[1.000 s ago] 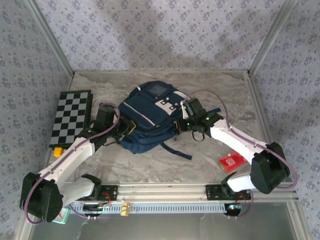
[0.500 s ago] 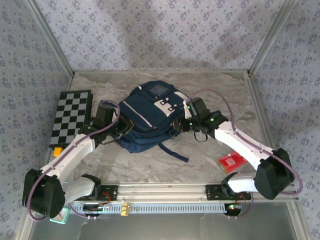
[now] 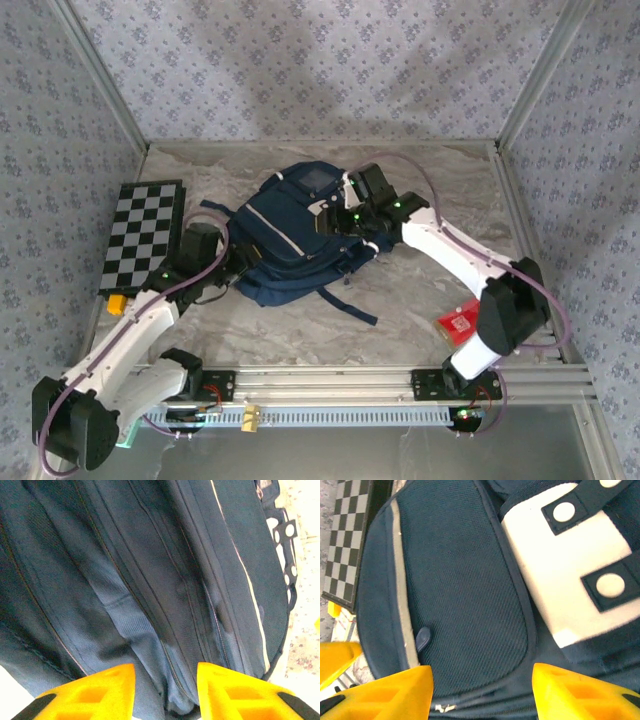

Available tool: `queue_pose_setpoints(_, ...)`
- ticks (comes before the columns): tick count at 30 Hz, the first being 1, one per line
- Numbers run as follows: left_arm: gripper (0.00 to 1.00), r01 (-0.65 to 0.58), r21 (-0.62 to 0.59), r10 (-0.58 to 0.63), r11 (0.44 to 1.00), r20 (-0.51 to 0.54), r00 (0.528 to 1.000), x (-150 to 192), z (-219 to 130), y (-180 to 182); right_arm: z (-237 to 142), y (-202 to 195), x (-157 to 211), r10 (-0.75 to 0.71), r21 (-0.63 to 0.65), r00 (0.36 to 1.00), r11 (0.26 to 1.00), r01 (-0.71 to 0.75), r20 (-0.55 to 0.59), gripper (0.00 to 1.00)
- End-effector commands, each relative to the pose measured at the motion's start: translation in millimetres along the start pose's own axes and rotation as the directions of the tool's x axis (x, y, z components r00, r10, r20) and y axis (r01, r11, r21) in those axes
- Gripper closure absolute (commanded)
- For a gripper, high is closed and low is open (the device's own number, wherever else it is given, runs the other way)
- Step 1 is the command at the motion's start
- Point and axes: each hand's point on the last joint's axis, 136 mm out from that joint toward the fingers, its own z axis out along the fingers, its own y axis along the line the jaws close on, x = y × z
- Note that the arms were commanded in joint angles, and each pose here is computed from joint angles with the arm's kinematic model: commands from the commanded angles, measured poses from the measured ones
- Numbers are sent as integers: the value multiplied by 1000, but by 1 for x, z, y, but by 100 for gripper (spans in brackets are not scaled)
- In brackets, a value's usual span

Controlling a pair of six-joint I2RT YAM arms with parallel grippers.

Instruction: Pack books, pencil case, and school supplies into a backpack

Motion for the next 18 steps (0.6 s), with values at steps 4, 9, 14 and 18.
queue_pose_setpoints(4,60,-1,39,-1,999,36,999,3,4,-18,21,-12,-2,42,53,997,998,-39,-60,44)
queue_pose_setpoints(9,61,2,63,-5,998,44,999,0,9,-32,37,-21,-8,53,79,996,996,-47,-76,44)
queue_pose_setpoints(14,60,-16,60,11,998,83,996,-6,9,-41,55,-7,-3,25,9,991,1000,-24,-135,54)
queue_pose_setpoints(18,60,-47,47,41,998,113,993,-14,13,-44,59,-3,3,24,-10,986,1000,-26,-163,68)
